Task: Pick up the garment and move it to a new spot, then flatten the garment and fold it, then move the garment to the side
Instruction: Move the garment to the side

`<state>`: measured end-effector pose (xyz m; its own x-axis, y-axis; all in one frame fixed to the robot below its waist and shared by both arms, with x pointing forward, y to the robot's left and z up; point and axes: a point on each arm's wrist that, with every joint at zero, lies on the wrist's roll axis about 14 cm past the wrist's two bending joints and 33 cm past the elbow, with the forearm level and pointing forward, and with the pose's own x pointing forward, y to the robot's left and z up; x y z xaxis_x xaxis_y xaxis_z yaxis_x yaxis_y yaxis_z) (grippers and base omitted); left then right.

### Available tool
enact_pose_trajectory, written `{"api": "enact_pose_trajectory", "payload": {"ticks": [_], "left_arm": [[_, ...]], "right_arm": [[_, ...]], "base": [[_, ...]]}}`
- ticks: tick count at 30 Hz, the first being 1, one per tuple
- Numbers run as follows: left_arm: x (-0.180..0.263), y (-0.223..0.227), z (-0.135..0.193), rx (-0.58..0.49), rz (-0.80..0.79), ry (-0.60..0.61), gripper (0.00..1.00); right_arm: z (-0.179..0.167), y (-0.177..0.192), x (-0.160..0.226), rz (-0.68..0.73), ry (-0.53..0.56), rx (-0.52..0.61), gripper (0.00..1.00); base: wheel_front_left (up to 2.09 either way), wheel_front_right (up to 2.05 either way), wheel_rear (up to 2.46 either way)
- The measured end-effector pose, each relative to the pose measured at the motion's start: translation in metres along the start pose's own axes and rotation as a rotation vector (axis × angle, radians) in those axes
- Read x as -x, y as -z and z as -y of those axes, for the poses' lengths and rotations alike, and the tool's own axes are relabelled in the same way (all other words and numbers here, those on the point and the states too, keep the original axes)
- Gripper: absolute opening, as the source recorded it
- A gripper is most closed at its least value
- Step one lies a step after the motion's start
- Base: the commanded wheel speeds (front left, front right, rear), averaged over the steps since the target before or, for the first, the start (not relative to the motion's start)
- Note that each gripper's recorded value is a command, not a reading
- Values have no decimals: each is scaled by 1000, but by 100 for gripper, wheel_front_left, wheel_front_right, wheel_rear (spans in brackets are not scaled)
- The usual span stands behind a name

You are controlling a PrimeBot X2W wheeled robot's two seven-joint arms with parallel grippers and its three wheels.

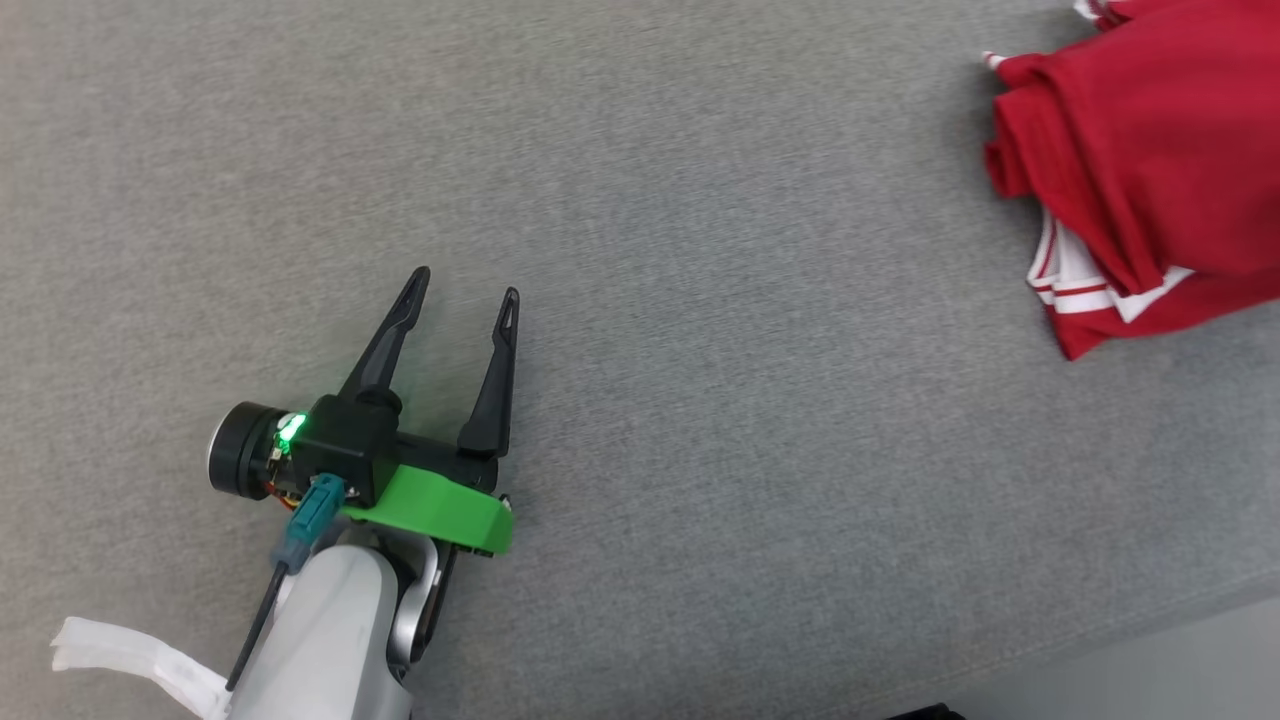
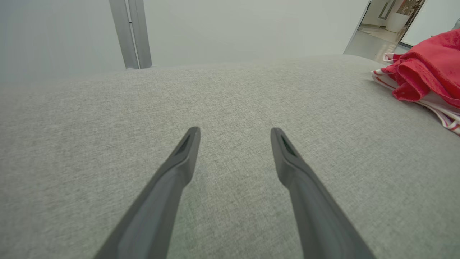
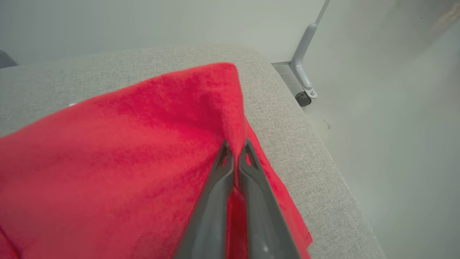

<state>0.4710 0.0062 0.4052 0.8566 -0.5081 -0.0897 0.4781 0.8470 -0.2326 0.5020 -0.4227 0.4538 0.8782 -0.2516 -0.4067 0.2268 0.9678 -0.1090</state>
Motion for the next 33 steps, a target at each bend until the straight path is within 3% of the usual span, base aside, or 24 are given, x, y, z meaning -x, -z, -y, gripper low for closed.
{"api": "enact_pose_trajectory", "payload": {"ticks": [1,2,6,10,16,22,27,33], "left_arm": [[2,1,-4,2,-1,-15,100],[4,2,-7,2,-3,-25,100],[12,2,-19,3,-4,-66,100],[18,-10,-24,0,24,-96,100],[38,-39,-39,2,90,-185,100],[80,-80,-64,-38,184,-311,100],[115,-97,-70,-6,236,-378,100],[151,-113,-66,11,294,-418,100]], "right_arm": [[0,5,-4,-11,8,6,84],[1,8,-7,-19,17,9,100],[-1,14,-14,-23,36,32,100],[-8,-5,-12,50,22,53,100],[-49,-47,7,209,-107,46,100],[-93,-105,58,440,-259,-5,100],[-132,-94,106,508,-376,-83,100],[-149,-82,156,572,-433,-118,100]], "base": [[0,0,0],[0,0,0],[0,0,0],[0,0,0],[0,0,0],[0,0,0],[0,0,0],[0,0,0]]}}
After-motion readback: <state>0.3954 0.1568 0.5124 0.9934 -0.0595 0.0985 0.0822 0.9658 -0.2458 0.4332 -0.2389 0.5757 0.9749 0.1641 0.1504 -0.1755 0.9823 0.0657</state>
